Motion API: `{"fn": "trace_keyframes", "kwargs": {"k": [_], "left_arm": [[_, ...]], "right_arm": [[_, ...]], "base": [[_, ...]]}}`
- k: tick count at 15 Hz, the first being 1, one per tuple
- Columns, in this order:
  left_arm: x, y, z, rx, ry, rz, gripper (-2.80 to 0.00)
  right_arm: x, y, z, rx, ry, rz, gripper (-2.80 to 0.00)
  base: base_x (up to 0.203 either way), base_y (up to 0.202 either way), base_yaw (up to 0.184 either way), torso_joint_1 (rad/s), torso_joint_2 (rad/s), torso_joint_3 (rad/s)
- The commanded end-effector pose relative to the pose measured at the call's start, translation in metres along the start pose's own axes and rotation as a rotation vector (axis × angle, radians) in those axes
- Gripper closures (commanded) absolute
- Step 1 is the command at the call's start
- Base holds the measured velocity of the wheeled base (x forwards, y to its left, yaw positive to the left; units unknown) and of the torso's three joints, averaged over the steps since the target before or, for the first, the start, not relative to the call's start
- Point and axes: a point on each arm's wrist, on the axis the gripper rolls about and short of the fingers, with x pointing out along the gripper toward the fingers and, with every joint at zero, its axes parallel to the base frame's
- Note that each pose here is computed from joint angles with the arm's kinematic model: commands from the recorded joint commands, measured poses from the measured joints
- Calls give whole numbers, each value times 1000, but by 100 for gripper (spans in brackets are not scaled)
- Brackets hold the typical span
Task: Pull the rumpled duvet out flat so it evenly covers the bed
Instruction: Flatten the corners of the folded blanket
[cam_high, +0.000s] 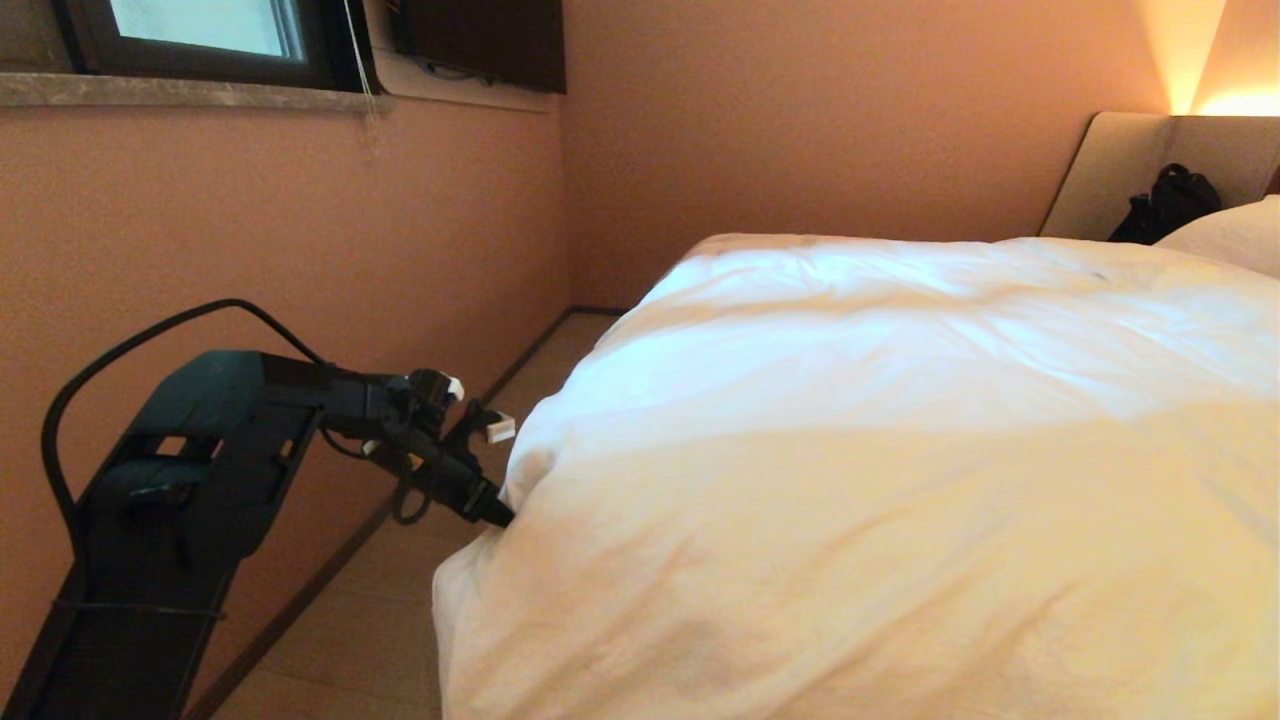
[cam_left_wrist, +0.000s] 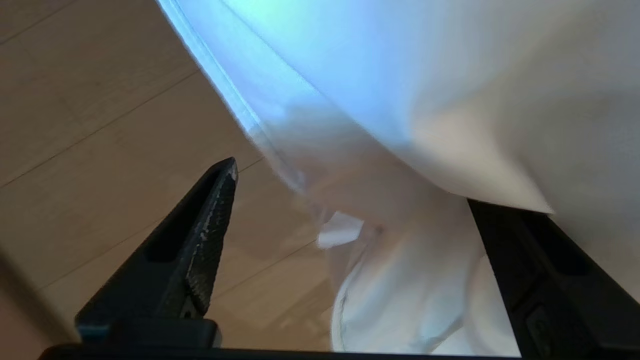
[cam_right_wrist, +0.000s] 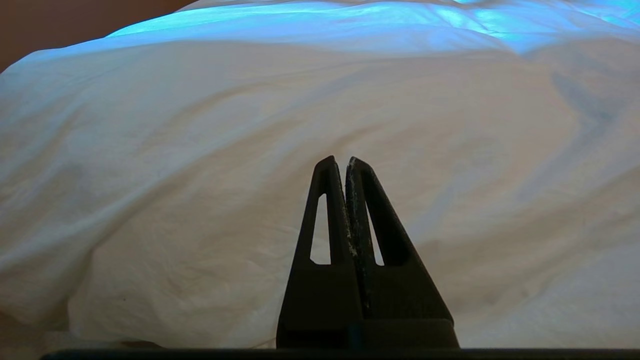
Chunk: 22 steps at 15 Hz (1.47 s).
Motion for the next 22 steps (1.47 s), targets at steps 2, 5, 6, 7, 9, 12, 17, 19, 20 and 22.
{"fn": "trace_keyframes", "kwargs": {"k": [2, 5, 6, 7, 9, 12, 17, 19, 20, 22], "left_arm": [[6, -2, -1, 9, 19, 3, -280], [6, -2, 2, 12, -11, 1, -280], [5, -2, 3, 9, -15, 0, -280], [4, -2, 3, 8, -19, -4, -280], [3, -4, 3, 7, -33, -36, -280], [-5, -7, 6, 8, -50, -58, 0], [-7, -9, 5, 13, -58, -76, 0], [-6, -9, 4, 11, -54, -79, 0], [-5, -9, 3, 10, -51, -80, 0], [-6, -10, 3, 10, -48, -79, 0]], "right_arm": [[0, 0, 0, -1, -1, 1, 0], [0, 0, 0, -1, -1, 1, 0], [0, 0, 0, -1, -1, 1, 0], [0, 0, 0, -1, -1, 1, 0], [0, 0, 0, -1, -1, 1, 0], [0, 0, 0, -1, -1, 1, 0], [0, 0, 0, -1, -1, 1, 0], [0, 0, 0, -1, -1, 1, 0], [0, 0, 0, -1, -1, 1, 0], [0, 0, 0, -1, -1, 1, 0]], "base": [[0, 0, 0, 0, 0, 0], [0, 0, 0, 0, 0, 0], [0, 0, 0, 0, 0, 0], [0, 0, 0, 0, 0, 0], [0, 0, 0, 0, 0, 0], [0, 0, 0, 0, 0, 0], [0, 0, 0, 0, 0, 0], [0, 0, 0, 0, 0, 0], [0, 0, 0, 0, 0, 0], [0, 0, 0, 0, 0, 0]]}}
